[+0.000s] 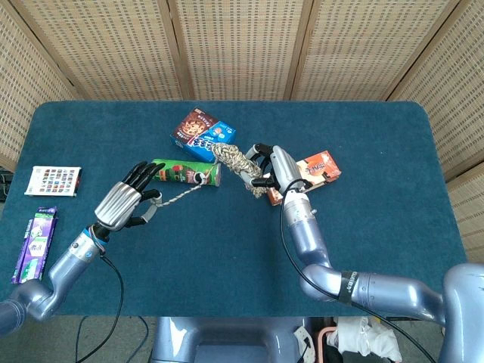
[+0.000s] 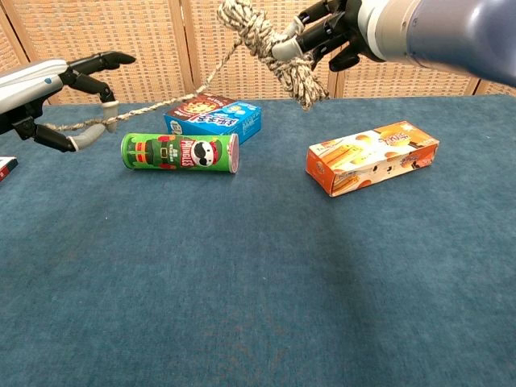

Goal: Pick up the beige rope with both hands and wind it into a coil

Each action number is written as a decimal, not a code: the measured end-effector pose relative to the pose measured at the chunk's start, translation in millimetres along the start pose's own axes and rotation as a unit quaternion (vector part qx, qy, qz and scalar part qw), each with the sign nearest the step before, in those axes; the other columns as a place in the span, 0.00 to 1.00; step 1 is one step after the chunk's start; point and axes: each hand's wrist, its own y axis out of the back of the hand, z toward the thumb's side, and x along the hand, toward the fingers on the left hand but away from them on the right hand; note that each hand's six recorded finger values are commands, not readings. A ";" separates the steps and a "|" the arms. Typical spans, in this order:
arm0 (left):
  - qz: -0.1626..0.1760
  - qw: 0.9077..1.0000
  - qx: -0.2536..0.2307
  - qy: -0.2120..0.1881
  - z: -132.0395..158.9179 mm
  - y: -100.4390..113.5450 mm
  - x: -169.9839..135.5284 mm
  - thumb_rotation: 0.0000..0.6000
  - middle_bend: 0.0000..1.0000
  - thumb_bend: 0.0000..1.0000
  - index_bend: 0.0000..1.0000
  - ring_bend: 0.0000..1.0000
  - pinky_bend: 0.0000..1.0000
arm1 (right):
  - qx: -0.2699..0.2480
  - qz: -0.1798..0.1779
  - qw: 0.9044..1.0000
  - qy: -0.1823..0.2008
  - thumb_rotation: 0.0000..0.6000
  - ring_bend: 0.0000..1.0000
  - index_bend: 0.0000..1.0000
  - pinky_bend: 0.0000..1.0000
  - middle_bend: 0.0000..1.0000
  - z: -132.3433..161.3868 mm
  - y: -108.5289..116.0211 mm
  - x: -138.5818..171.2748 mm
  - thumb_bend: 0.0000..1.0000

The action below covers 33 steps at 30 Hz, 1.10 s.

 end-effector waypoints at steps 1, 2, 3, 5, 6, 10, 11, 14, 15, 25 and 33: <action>0.003 1.000 0.007 -0.008 4.8 2.5 1.6 1.00 0.00 0.57 0.87 0.00 0.00 | 0.012 -0.002 1.000 0.002 1.00 0.63 0.67 1.00 0.77 0.3 -1.6 0.2 0.80; 0.006 1.000 0.012 -0.015 8.8 4.6 3.2 1.00 0.00 0.57 0.87 0.00 0.00 | 0.028 -0.005 1.000 0.005 1.00 0.63 0.67 1.00 0.77 1.1 -4.3 0.6 0.80; 0.010 1.000 0.018 -0.023 14.6 7.7 5.8 1.00 0.00 0.57 0.87 0.00 0.00 | 0.040 -0.006 0.999 0.007 1.00 0.63 0.67 1.00 0.77 1.8 -6.4 0.9 0.80; 0.015 0.999 0.019 -0.036 24.4 12.8 10.5 1.00 0.00 0.57 0.87 0.00 0.00 | 0.067 -0.007 0.998 0.013 1.00 0.63 0.67 1.00 0.77 3.6 -10.7 1.6 0.80; 0.021 0.999 0.013 -0.045 32.8 17.3 14.4 1.00 0.00 0.57 0.87 0.00 0.00 | 0.090 -0.007 0.996 0.019 1.00 0.63 0.67 1.00 0.77 4.7 -14.0 2.1 0.80; 0.034 0.997 -0.018 -0.069 61.9 32.3 25.3 1.00 0.00 0.57 0.88 0.00 0.00 | 0.164 -0.004 0.986 0.034 1.00 0.63 0.67 1.00 0.77 7.1 -26.6 4.6 0.80; 0.035 0.996 -0.026 -0.073 68.5 35.6 27.4 1.00 0.00 0.57 0.88 0.00 0.00 | 0.177 -0.003 0.983 0.036 1.00 0.63 0.67 1.00 0.77 7.6 -29.2 5.1 0.80; 0.036 0.995 -0.050 -0.082 87.9 46.0 34.0 1.00 0.00 0.57 0.88 0.00 0.00 | 0.213 0.001 0.976 0.041 1.00 0.63 0.67 1.00 0.77 8.8 -35.8 6.2 0.80; 0.036 0.994 -0.058 -0.084 94.5 49.6 36.7 1.00 0.00 0.57 0.88 0.00 0.00 | 0.224 0.003 0.974 0.043 1.00 0.63 0.66 1.00 0.77 9.3 -38.0 6.6 0.80; 0.044 0.991 -0.121 -0.048 120.0 73.2 68.9 1.00 0.00 0.57 0.88 0.00 0.00 | 0.266 0.039 0.960 0.078 1.00 0.63 0.67 1.00 0.77 15.1 -56.7 15.2 0.80; 0.040 0.980 -0.196 0.002 113.1 73.8 92.0 1.00 0.00 0.57 0.88 0.00 0.00 | 0.262 0.083 0.952 0.136 1.00 0.63 0.67 1.00 0.77 20.4 -65.6 24.9 0.80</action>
